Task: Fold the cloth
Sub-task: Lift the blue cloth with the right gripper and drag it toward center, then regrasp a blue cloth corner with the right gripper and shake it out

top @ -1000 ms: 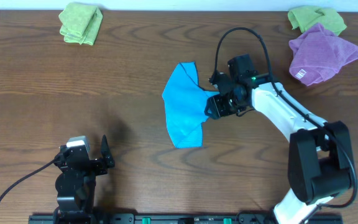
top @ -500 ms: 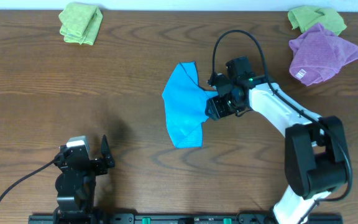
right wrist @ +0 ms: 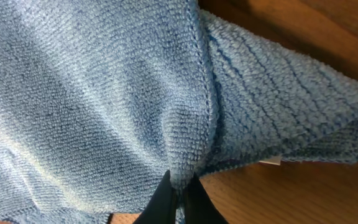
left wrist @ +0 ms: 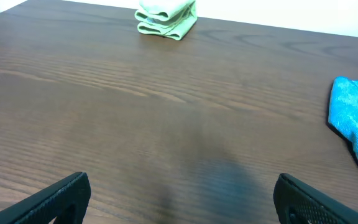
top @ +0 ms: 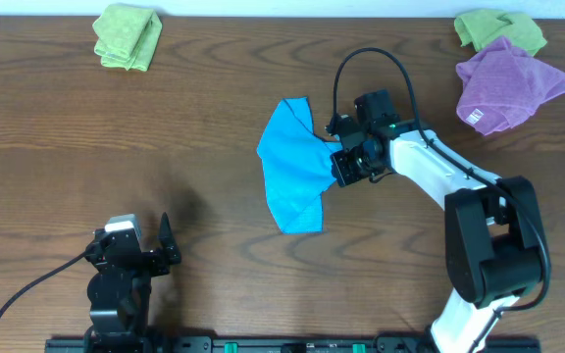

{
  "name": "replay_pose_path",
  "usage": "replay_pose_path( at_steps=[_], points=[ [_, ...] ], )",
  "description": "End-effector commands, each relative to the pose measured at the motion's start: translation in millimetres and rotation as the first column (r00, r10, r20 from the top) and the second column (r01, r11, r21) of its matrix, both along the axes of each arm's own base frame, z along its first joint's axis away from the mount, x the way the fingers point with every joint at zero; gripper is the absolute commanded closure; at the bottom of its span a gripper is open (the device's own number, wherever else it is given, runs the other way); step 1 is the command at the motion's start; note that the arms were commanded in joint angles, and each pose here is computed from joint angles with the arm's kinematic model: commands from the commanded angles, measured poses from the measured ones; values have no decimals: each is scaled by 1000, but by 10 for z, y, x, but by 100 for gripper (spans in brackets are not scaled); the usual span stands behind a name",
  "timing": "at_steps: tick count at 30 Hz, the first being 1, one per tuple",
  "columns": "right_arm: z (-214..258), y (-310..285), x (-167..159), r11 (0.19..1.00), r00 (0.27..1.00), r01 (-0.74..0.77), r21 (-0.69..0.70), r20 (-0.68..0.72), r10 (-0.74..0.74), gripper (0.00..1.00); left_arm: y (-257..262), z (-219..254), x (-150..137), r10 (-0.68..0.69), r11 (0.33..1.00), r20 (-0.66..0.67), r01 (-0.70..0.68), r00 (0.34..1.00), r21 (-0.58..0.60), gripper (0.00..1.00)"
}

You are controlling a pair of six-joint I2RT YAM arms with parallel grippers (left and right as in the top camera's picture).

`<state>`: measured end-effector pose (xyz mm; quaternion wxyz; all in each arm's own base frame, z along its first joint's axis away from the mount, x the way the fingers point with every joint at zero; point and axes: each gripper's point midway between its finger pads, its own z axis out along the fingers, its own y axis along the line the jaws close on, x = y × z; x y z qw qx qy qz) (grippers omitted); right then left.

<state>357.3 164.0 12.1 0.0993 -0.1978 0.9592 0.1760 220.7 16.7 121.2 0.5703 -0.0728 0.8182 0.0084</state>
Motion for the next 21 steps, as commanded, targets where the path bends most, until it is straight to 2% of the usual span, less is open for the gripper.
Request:
replay_pose_path(
  at_steps=[1, 5, 8, 15, 21],
  points=[
    [112, 73, 70, 1000, 1000, 5, 22, 9, -5, 99, 44, -88, -8, 17, 1000, -20, -16, 1000, 23, 5],
    [307, 75, 194, 1000, 1000, 11, 19, 27, -11, 99, 45, -88, -8, 17, 1000, -20, -17, 1000, 23, 5],
    [535, -71, 400, 998, 996, 50, -41, 72, -47, 99, 45, -88, -8, 17, 1000, -20, -17, 1000, 23, 5],
    [1134, -777, 869, 936, 957, 231, -267, 233, -170, 99, 45, -88, -8, 17, 1000, -20, -17, 1000, 23, 5],
    [1653, -1330, 1108, 874, 900, 378, -306, 341, -270, 99, 44, -88, -8, 17, 1000, -20, -17, 1000, 22, 5]
  ],
)
